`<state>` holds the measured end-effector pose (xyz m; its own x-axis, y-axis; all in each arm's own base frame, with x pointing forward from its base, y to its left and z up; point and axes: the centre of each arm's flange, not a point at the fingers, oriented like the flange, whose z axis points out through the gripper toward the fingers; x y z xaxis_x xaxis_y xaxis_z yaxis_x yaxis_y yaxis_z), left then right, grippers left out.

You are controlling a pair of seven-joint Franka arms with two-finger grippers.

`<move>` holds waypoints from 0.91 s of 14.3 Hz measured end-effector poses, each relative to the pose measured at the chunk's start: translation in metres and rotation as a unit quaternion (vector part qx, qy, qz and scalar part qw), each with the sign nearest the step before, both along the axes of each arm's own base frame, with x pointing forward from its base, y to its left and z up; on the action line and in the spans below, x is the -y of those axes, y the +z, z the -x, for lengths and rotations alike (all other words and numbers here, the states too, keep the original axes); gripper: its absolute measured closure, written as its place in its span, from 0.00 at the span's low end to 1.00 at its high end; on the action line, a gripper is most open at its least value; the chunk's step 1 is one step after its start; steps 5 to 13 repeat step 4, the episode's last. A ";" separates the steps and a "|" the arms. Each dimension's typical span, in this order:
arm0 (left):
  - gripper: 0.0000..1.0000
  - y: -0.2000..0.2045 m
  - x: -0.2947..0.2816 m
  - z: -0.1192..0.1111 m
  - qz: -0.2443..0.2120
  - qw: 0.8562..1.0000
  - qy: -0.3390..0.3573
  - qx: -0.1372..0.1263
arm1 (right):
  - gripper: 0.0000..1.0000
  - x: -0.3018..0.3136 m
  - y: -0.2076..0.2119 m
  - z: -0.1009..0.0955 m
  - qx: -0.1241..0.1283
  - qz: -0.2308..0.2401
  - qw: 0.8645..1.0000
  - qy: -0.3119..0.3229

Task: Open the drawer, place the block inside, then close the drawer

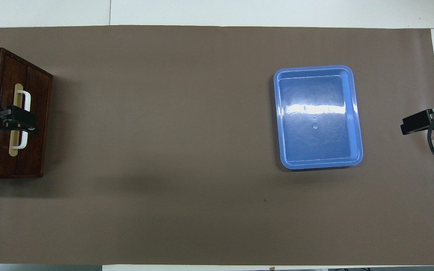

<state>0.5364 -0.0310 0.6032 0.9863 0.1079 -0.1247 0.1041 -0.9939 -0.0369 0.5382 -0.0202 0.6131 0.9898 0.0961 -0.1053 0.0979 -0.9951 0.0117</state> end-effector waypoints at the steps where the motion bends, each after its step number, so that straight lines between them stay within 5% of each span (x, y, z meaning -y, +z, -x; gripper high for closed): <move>1: 0.00 0.001 -0.001 -0.001 0.000 1.000 0.001 0.002 | 0.00 0.000 0.000 0.000 0.000 -0.002 1.000 0.000; 13: 0.00 0.002 -0.002 -0.002 0.002 1.000 0.003 0.009 | 0.00 -0.001 0.000 0.000 0.000 -0.003 1.000 0.000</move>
